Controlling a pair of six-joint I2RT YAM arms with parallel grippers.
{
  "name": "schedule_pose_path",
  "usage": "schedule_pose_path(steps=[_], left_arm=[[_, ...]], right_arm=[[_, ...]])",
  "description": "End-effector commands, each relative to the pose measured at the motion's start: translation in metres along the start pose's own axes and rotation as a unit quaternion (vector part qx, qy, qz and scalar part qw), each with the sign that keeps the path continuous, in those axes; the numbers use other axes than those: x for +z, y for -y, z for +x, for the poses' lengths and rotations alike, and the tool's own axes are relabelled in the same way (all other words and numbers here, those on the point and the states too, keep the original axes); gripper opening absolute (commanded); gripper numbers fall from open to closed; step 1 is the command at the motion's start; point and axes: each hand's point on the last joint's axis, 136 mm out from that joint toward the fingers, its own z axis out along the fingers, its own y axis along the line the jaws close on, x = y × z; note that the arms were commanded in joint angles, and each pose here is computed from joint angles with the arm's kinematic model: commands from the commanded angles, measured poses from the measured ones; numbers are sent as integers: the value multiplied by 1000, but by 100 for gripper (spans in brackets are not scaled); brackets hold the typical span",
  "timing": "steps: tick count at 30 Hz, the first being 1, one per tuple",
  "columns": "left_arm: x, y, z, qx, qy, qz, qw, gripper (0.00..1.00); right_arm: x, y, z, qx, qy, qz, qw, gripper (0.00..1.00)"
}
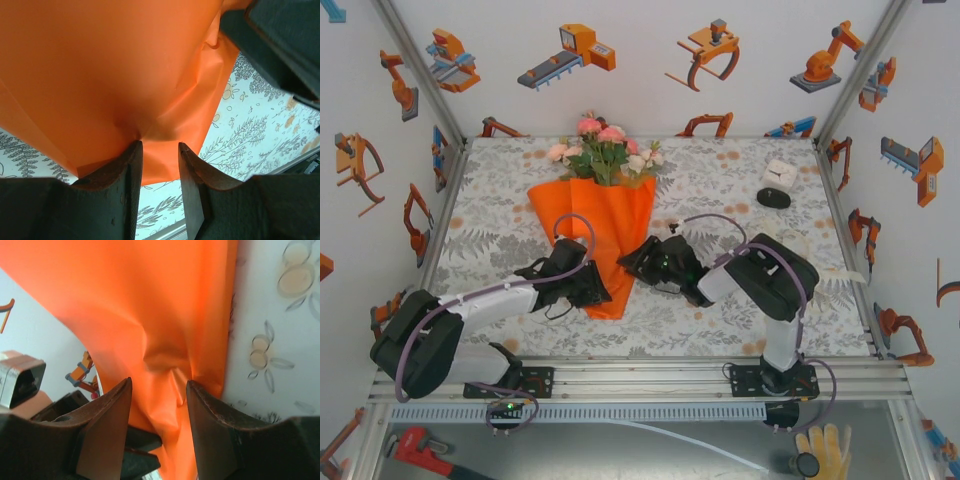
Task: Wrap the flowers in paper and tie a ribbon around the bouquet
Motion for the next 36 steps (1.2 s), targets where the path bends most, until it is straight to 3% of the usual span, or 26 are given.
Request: schedule_pose_path(steps=[1, 9, 17, 22, 28, 36], left_arm=[[2, -15, 8, 6, -15, -28, 999, 38], [-3, -18, 8, 4, -10, -36, 999, 38], [-18, -35, 8, -2, 4, -84, 996, 38], [-15, -34, 12, -12, 1, -71, 997, 38], [-13, -31, 11, -9, -1, -69, 998, 38], [-12, -34, 13, -5, -4, -73, 997, 38]], right_arm=[[-5, 0, 20, 2, -10, 8, 1000, 47], [-20, -1, 43, 6, -12, 8, 1000, 48], [-37, -36, 34, -27, 11, -26, 999, 48], [-34, -51, 54, -43, -10, -32, 999, 48], [-13, -24, 64, -28, -18, -10, 999, 48], [-17, 20, 21, -8, 32, 23, 999, 48]])
